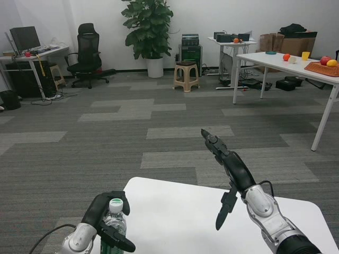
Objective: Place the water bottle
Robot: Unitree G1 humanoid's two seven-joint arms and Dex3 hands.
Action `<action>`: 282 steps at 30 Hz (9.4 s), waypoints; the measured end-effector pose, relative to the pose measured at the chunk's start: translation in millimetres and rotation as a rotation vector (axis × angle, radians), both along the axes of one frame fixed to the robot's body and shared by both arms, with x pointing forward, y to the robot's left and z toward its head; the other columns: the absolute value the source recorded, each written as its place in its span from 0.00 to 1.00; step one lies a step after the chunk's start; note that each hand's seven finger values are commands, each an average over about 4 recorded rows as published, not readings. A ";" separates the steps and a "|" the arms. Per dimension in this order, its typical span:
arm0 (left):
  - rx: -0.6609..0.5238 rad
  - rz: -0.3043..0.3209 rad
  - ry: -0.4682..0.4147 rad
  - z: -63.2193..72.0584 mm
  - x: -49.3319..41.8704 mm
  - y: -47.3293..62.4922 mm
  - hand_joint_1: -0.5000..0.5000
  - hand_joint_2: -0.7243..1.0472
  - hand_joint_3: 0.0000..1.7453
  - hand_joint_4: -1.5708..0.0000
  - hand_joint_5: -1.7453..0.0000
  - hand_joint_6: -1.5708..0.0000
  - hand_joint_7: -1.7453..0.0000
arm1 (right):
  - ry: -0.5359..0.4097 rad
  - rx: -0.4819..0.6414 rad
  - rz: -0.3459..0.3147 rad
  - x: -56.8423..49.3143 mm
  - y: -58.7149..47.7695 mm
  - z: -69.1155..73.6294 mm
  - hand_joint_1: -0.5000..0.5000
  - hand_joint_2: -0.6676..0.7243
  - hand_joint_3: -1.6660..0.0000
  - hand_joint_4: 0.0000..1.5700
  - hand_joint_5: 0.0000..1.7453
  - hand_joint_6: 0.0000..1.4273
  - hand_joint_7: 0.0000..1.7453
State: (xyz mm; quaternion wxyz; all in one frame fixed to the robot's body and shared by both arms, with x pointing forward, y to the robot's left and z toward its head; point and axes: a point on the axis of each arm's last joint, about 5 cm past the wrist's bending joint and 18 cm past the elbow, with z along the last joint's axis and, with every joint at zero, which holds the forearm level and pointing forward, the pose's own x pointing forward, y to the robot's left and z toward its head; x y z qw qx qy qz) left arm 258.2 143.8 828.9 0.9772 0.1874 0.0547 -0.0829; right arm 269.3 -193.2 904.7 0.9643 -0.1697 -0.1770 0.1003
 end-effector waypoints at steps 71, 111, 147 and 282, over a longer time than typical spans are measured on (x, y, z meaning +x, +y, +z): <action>0.117 0.003 0.081 1.9 7.6 -5.7 0.36 0.25 0.05 0.33 0.00 0.22 0.04 | 0.001 -0.001 0.005 -0.1 1.0 -0.3 0.21 0.86 1.00 0.00 0.00 0.00 0.00; 0.095 -0.094 0.079 5.0 9.4 -14.6 0.34 0.10 0.05 0.86 0.00 0.85 0.12 | 0.002 -0.003 0.007 -0.2 1.2 -0.4 0.21 0.86 1.00 0.00 0.00 0.00 0.00; -0.138 -0.180 0.173 1.8 4.6 -3.8 0.00 0.18 0.05 1.00 0.00 1.00 0.74 | 0.003 -0.006 0.007 -0.2 0.8 -0.6 0.21 0.86 1.00 0.00 0.00 0.00 0.00; -0.556 -0.369 -0.531 105.6 0.3 11.3 0.00 0.15 0.05 1.00 0.47 1.00 0.92 | 0.017 -0.028 0.024 3.5 4.1 -0.9 0.21 0.86 1.00 0.00 0.00 0.00 0.00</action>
